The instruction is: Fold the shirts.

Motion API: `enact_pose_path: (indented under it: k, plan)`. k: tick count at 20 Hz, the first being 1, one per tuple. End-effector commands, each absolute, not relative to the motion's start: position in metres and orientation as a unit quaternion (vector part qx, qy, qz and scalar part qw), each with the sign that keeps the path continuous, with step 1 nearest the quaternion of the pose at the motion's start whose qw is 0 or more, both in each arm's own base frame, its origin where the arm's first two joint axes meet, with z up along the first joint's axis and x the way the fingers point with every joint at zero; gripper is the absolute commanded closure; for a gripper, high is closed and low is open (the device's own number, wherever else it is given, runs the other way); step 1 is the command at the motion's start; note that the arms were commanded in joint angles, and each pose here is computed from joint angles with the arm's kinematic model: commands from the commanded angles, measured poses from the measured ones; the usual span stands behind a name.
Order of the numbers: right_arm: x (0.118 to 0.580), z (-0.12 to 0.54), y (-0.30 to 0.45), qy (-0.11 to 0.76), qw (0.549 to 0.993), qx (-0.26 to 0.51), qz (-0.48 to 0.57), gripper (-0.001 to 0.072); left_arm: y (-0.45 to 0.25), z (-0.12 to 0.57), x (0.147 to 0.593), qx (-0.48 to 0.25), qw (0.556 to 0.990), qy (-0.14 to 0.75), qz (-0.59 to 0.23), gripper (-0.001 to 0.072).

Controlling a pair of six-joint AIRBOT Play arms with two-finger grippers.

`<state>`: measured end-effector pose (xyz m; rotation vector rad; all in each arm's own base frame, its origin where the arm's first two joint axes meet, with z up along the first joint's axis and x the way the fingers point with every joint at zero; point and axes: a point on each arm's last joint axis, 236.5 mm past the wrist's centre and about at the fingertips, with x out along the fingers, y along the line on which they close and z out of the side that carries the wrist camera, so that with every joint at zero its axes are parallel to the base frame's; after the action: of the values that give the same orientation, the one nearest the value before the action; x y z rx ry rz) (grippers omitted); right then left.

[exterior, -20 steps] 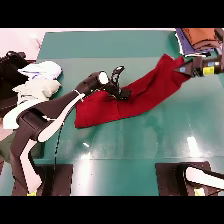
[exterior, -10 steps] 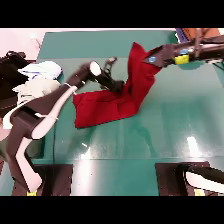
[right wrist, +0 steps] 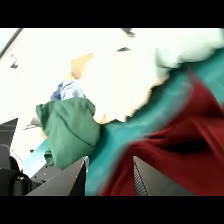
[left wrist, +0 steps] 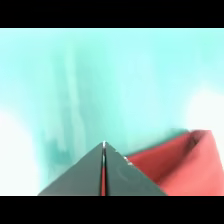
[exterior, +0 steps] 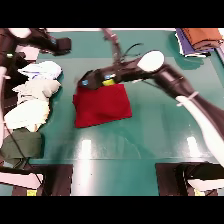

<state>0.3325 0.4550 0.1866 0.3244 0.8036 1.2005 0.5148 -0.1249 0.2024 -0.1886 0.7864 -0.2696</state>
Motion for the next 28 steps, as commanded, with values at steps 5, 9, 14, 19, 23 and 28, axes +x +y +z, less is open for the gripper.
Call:
enact_pose_path:
  k: [5,9,14,19,23,28]
  plan:
    - [0.376,0.088,0.357,0.469,0.748,0.100,0.459,0.0369,-0.105,0.234,0.497,-0.078,0.923,0.359,-0.115,0.0685]
    - [0.398,0.014,0.227,0.549,0.747,0.195,0.319,0.0193,-0.131,0.238,0.494,-0.063,0.924,0.350,-0.142,0.0685]
    - [0.389,-0.049,0.200,0.629,0.671,0.271,0.284,0.0161,-0.166,0.238,0.487,-0.039,0.920,0.346,-0.179,0.0685]
    - [0.393,-0.071,0.284,0.648,0.622,0.275,0.343,0.0161,-0.190,0.226,0.481,-0.028,0.911,0.361,-0.200,0.0685]
    - [0.393,-0.078,0.347,0.641,0.609,0.266,0.384,0.0350,-0.197,0.225,0.479,-0.035,0.907,0.364,-0.210,0.0685]
    - [0.423,-0.051,0.348,0.593,0.655,0.237,0.404,0.0693,-0.204,0.223,0.476,-0.041,0.903,0.367,-0.220,0.0686]
